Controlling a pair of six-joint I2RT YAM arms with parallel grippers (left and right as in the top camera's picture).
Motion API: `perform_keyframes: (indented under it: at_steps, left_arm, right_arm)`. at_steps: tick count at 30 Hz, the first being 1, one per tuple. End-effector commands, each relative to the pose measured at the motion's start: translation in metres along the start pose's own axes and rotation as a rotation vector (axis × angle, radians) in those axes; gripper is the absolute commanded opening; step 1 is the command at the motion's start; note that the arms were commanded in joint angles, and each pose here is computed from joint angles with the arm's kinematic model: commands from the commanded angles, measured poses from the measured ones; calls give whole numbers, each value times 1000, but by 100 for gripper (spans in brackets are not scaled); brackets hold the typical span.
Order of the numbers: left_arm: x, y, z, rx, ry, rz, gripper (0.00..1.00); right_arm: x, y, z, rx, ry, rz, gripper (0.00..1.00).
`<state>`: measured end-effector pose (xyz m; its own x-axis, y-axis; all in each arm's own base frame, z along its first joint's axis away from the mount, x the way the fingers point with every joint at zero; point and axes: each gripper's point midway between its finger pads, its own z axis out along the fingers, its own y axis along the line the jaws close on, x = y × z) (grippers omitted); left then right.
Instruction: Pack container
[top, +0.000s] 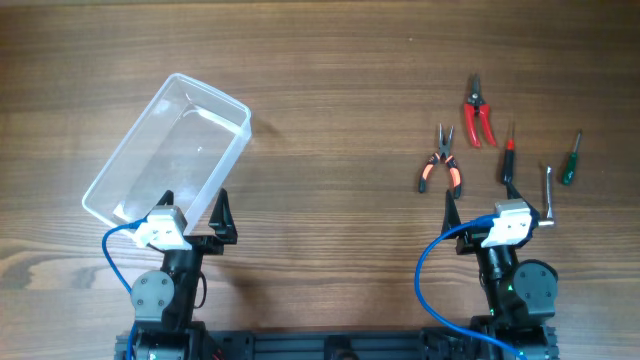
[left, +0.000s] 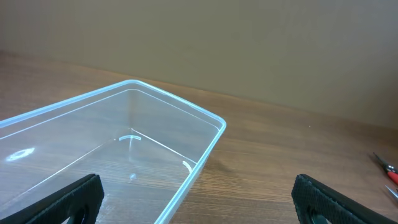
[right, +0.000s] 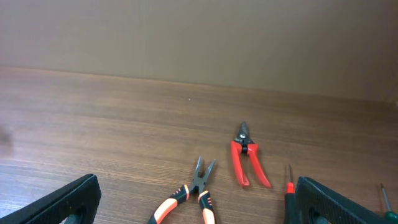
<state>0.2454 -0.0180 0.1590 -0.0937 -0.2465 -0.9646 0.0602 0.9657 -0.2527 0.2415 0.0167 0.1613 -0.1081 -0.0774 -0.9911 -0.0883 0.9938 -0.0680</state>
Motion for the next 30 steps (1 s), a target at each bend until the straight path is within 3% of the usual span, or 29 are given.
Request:
perform_keyframes:
  at_steps: [1,25,30]
  left_arm:
    - [3,-2,0,18,3,-5,100]
    - [3,-1,0,10,4,-17,100]
    - [3,-1,0,6,17,-67,100]
  right_arm:
    - [-7,-2,-2,13,-24,-4,100]
    - [-14,-4,-2,23,-54,-3,100]
    - [-9,16,-2,-96,-23,208,100]
